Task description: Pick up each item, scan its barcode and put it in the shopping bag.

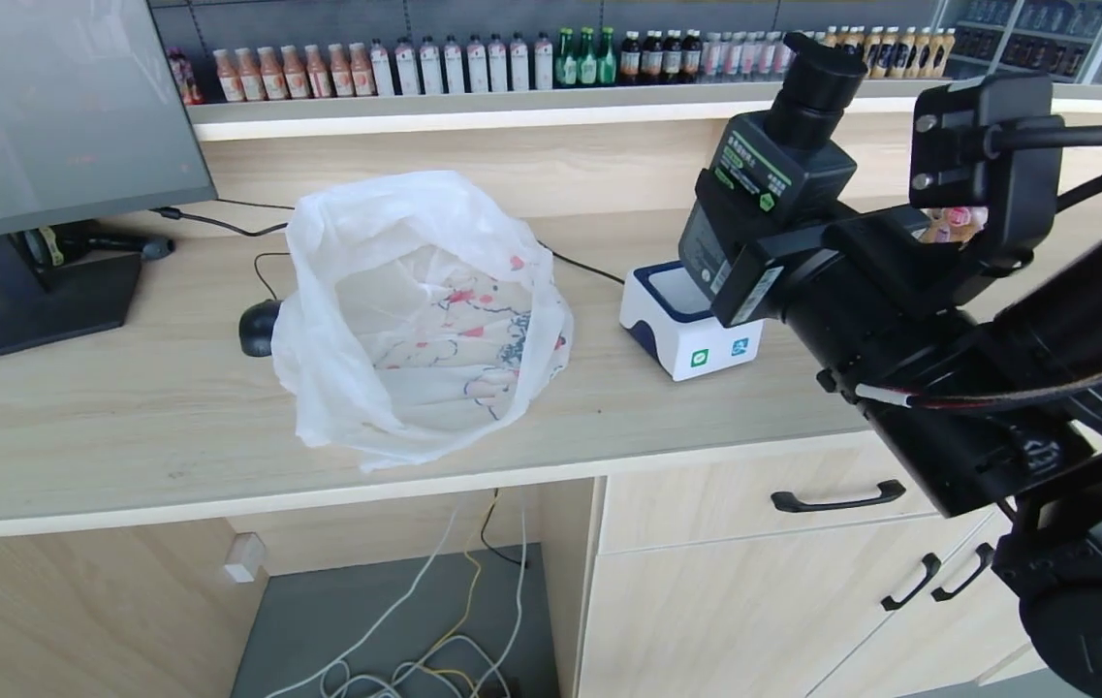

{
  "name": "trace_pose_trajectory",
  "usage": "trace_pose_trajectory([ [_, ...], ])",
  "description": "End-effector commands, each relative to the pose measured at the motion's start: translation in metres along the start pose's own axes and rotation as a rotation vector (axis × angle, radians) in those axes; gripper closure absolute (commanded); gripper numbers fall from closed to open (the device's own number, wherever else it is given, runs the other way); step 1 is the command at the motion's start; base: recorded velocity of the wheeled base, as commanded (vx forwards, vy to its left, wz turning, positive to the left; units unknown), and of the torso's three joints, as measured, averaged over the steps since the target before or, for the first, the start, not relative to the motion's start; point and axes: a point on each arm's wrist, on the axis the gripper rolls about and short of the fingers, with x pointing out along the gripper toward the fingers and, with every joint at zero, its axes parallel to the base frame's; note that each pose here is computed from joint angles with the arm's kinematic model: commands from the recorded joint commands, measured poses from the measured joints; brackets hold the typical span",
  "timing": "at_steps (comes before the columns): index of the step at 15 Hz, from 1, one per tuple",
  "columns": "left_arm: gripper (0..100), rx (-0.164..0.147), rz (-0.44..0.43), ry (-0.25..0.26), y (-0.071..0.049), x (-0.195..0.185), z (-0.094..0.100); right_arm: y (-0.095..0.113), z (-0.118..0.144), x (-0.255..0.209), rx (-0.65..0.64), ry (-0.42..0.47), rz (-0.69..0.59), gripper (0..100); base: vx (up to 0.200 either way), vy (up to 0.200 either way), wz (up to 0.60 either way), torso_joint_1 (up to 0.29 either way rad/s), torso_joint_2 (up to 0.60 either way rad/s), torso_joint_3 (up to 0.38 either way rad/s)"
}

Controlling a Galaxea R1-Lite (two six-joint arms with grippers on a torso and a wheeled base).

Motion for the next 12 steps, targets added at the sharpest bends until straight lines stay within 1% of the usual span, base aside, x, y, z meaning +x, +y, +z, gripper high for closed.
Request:
trace_pose_trajectory([
  [1, 0, 0.0, 0.0, -0.001, 0.0, 0.0, 0.0, -0.003, 0.006, 0.001, -0.011, -0.02, -0.008, 100, 0.0, 0.0, 0.0, 0.0, 0.0, 0.0],
  [3, 0, 0.0, 0.0, -0.001, 0.0, 0.0, 0.0, -0.004, 0.014, 0.009, -0.081, -0.056, -0.019, 100, 0.0, 0.0, 0.0, 0.0, 0.0, 0.0],
  [5, 0, 0.0, 0.0, -0.001, 0.0, 0.0, 0.0, -0.002, 0.013, 0.013, -0.115, -0.044, -0.007, 100, 0.0, 0.0, 0.0, 0.0, 0.0, 0.0],
  [6, 0, 0.0, 0.0, -0.001, 0.0, 0.0, 0.0, -0.004, 0.015, 0.018, -0.166, -0.04, 0.024, 100, 0.0, 0.0, 0.0, 0.0, 0.0, 0.0],
  [7, 0, 0.0, 0.0, -0.001, 0.0, 0.0, 0.0, -0.012, 0.016, 0.023, -0.228, -0.051, 0.035, 100, 0.0, 0.0, 0.0, 0.0, 0.0, 0.0],
  [8, 0, 0.0, 0.0, -0.001, 0.0, 0.0, 0.0, -0.02, 0.013, 0.026, -0.293, -0.065, 0.069, 100, 0.0, 0.0, 0.0, 0.0, 0.0, 0.0],
  [9, 0, 0.0, 0.0, -0.001, 0.0, 0.0, 0.0, -0.022, 0.009, 0.028, -0.326, -0.069, 0.093, 100, 0.0, 0.0, 0.0, 0.0, 0.0, 0.0],
  [10, 0, 0.0, 0.0, -0.001, 0.0, 0.0, 0.0, -0.021, 0.005, 0.03, -0.338, -0.063, 0.096, 100, 0.0, 0.0, 0.0, 0.0, 0.0, 0.0],
  [12, 0, 0.0, 0.0, -0.001, 0.0, 0.0, 0.0, -0.023, -0.005, 0.035, -0.41, -0.052, 0.091, 100, 0.0, 0.0, 0.0, 0.0, 0.0, 0.0],
])
